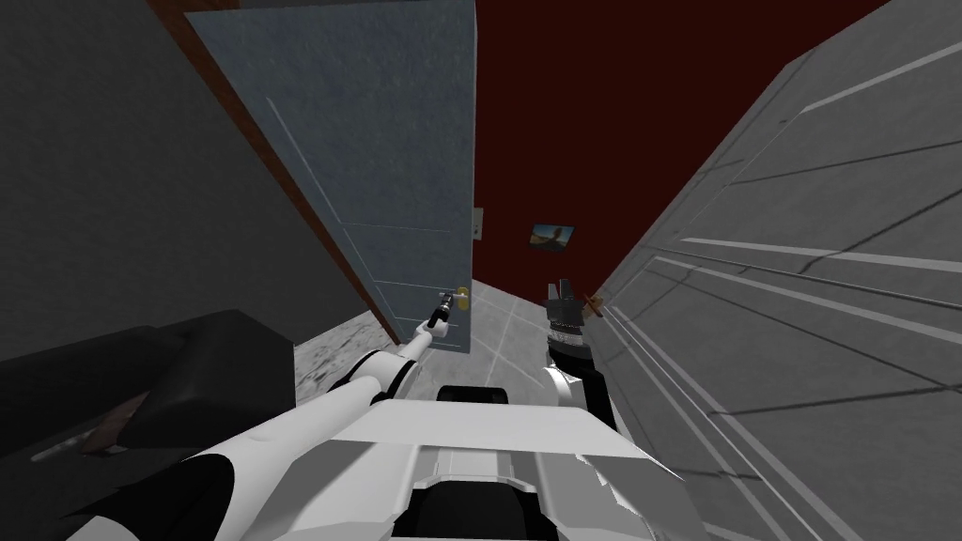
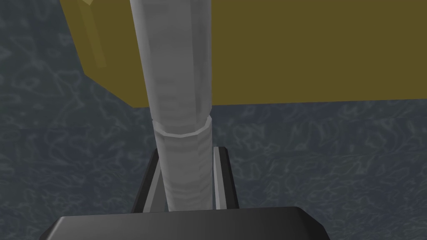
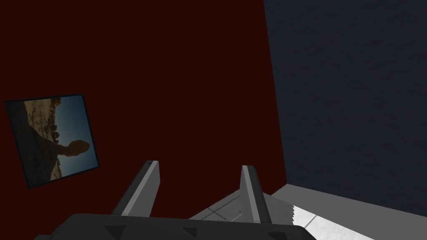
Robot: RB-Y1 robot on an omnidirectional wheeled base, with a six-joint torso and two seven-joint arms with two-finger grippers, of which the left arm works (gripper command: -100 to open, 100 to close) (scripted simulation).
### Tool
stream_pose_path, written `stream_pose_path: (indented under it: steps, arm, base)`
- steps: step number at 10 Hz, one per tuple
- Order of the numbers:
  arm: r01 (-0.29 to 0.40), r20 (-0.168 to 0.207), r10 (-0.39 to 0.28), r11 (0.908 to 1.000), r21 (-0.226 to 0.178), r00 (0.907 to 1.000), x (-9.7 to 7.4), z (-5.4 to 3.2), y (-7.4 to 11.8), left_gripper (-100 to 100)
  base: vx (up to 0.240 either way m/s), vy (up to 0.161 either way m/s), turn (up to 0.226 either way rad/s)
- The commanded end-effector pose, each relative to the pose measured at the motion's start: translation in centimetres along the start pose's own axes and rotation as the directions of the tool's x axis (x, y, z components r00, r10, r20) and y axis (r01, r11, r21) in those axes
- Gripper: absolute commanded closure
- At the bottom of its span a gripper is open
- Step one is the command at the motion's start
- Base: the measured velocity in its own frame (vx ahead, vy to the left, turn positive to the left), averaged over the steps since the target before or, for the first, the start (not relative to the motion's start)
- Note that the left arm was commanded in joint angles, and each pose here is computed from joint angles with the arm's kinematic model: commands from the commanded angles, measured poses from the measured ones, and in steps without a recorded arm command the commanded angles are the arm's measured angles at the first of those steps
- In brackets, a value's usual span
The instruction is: Push the door open
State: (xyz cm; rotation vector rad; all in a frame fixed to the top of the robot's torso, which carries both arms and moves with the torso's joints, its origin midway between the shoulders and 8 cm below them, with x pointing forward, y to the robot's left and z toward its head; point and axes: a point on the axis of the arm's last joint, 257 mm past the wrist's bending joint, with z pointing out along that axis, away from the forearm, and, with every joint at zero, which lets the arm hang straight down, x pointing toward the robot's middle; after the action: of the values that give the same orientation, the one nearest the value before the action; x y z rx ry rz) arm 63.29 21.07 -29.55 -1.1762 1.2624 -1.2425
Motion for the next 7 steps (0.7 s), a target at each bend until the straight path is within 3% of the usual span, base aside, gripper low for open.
stream_pose_path:
  steps: [1,4,7]
  arm:
    - [0.002,0.016,-0.002,1.0000,0.008,0.9999,-0.8,0.06,-0.4,100]
    - [0.009,0.043,-0.010,0.9999,0.006,0.9990,-2.0,-0.03,-0.3,100]
    - [0.006,0.064,-0.006,1.0000,0.003,0.9979,-3.5,-0.19,-0.1,100]
  base:
    - [0.149,-0.148,0.062]
    - [0.136,-0.127,0.065]
    - [0.097,-0.047,0.060]
